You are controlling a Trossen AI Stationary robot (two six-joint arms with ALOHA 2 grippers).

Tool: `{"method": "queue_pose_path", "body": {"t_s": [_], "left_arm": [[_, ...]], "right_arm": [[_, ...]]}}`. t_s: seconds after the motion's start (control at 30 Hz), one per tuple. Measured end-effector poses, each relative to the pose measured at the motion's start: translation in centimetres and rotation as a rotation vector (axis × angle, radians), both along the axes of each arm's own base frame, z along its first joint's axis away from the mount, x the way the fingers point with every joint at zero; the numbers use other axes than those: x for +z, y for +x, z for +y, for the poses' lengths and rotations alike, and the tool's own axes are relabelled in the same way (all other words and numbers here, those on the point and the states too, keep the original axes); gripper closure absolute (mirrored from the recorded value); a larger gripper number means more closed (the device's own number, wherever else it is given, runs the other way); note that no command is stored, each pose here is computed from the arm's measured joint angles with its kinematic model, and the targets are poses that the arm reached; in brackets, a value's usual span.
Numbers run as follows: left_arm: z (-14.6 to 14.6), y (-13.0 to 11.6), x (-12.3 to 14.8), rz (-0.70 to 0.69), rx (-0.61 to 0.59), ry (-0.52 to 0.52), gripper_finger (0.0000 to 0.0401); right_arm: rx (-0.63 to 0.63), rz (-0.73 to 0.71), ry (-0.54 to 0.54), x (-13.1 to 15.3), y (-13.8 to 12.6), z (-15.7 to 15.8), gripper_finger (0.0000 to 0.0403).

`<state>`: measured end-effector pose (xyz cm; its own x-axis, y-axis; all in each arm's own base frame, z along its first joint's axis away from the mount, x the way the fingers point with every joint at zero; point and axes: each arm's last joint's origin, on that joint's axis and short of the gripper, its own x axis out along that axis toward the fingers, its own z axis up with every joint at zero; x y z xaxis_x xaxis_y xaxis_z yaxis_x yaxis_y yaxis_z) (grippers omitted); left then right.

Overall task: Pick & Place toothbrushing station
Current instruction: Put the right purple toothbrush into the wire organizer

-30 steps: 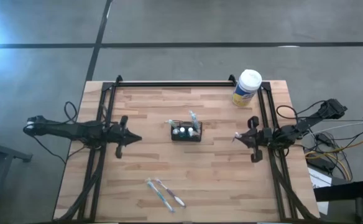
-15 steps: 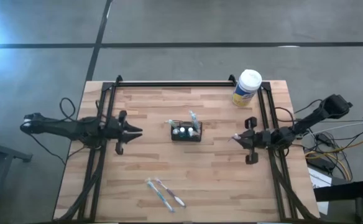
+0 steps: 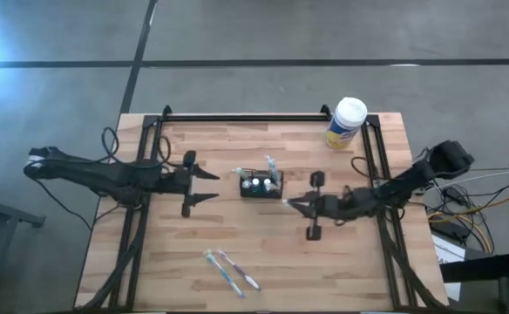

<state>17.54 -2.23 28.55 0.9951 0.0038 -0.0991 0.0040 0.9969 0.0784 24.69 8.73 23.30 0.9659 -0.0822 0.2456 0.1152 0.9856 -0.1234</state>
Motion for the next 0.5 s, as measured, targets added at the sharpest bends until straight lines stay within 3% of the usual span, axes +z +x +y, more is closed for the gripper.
{"method": "queue_pose_path", "body": {"t_s": [0.13,0.5], "left_arm": [[-0.2,1.5,0.9,-0.027,-0.008,0.035,0.0169],[-0.7,4.5,0.5,-0.093,-0.010,0.032,0.0171]], "right_arm": [[0.080,0.035,0.068,0.0,2.4,-1.2,0.0394],[0.029,0.097,0.091,-0.9,6.8,-1.9,0.0394]]}}
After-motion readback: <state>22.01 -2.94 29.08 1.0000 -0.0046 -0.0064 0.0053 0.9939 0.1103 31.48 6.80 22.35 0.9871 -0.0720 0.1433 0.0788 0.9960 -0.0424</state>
